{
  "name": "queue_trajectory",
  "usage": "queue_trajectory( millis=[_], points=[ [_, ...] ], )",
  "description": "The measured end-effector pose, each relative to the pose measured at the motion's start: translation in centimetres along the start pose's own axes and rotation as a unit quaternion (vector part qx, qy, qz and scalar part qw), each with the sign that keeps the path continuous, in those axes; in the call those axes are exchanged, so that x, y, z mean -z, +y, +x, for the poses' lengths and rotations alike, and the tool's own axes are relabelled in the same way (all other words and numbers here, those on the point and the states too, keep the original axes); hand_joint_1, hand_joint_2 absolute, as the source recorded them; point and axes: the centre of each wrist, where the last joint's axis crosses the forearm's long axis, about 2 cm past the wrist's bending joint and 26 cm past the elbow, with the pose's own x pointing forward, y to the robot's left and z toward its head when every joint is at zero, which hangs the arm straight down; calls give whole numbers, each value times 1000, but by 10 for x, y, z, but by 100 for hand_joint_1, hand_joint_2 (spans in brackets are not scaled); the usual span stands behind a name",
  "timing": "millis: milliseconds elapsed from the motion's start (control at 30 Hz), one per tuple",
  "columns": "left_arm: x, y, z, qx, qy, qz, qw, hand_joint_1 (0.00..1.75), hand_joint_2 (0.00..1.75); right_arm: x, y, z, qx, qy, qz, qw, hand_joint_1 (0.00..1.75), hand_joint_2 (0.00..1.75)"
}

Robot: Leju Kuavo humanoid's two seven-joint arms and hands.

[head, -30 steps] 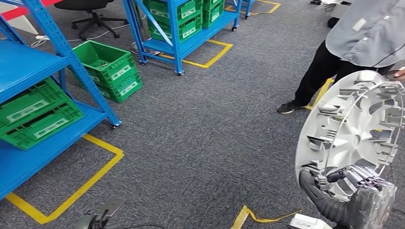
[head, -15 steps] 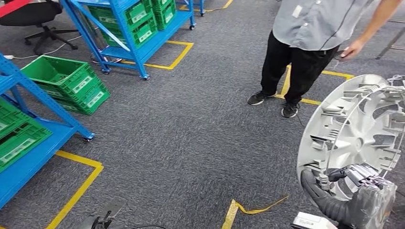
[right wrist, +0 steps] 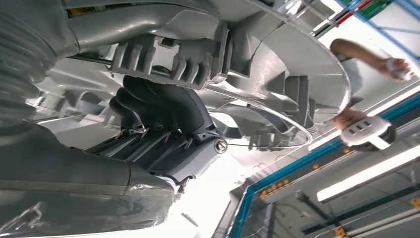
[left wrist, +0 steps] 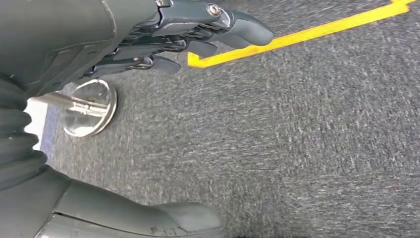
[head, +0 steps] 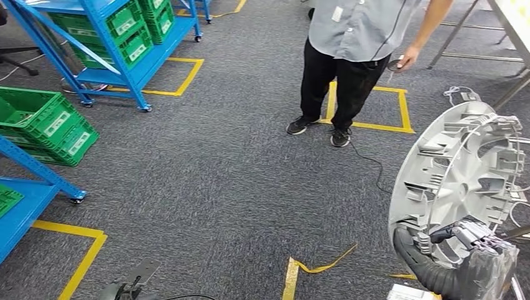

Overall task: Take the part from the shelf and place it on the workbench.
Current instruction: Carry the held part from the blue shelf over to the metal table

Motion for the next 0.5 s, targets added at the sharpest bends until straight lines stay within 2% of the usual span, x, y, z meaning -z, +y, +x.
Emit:
queue_trajectory(
  millis=[500],
  points=[
    [0,0,1,-4,-17,6,1000,0,175,-6,-5,-3,3,11,0,1000,175,175]
  ],
)
